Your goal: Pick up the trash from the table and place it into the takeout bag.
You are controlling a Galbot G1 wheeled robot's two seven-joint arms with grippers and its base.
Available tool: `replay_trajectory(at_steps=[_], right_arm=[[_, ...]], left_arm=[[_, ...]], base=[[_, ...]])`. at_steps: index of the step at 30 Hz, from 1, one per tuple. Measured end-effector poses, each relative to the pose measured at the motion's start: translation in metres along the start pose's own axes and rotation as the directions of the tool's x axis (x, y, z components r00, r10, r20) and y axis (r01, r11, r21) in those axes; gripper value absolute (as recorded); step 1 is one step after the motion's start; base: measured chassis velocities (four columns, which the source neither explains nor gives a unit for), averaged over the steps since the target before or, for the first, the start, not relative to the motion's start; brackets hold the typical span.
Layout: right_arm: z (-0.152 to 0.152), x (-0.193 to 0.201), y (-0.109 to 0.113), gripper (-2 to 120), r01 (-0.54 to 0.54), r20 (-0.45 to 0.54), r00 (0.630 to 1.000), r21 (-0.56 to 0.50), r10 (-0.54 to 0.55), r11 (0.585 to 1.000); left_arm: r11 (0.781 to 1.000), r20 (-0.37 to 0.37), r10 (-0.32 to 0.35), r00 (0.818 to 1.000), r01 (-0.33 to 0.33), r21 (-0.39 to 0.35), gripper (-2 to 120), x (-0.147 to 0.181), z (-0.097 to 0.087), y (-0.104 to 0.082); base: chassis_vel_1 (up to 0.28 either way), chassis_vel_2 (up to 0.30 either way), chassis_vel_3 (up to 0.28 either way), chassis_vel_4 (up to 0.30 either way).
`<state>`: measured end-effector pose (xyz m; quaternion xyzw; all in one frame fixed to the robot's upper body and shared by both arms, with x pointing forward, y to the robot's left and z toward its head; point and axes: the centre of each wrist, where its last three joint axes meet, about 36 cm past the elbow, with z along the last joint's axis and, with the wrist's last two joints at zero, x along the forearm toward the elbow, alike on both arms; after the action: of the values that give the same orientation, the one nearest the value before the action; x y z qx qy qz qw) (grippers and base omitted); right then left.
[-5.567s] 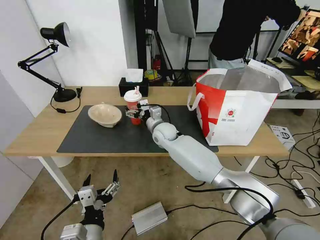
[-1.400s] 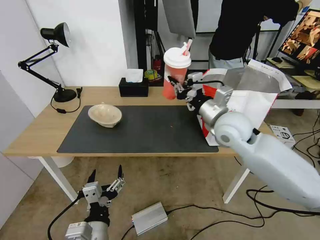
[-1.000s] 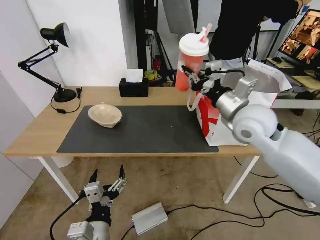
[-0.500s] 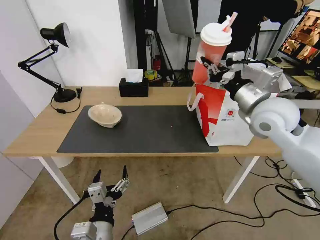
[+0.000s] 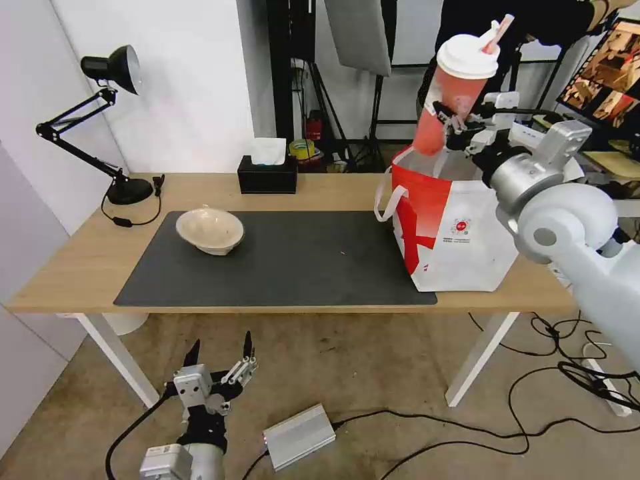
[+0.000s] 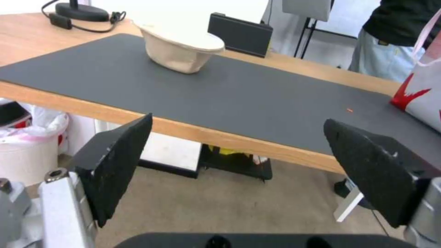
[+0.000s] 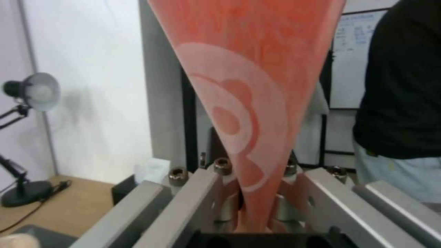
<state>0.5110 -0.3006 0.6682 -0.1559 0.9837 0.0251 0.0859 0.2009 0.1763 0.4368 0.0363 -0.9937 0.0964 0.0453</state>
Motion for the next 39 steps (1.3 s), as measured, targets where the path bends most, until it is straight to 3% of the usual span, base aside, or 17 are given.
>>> replay_trajectory(at_steps=[16,24,39], right_arm=[[0.012,-0.015,-0.029,3,-0.083,-0.019,0.996,0.012,0.083,0.996],[0.041,-0.021,-0.053,3,-0.148,-0.07,0.986,0.017,0.149,0.989],[0.071,-0.024,-0.062,3,-0.22,-0.144,0.965,0.024,0.221,0.975]], left_arm=[[1.0,0.004,-0.003,1.0,0.003,0.0,100,-0.002,0.0,0.001],[1.0,0.0,-0.001,1.0,0.001,0.001,100,-0.002,0.001,0.001],[1.0,-0.001,-0.005,1.0,0.005,-0.007,100,-0.002,0.003,0.003]], base=[[0.0,0.0,0.0,0.0],[0.0,0.0,0.0,0.0],[0.0,0.0,0.0,0.0]])
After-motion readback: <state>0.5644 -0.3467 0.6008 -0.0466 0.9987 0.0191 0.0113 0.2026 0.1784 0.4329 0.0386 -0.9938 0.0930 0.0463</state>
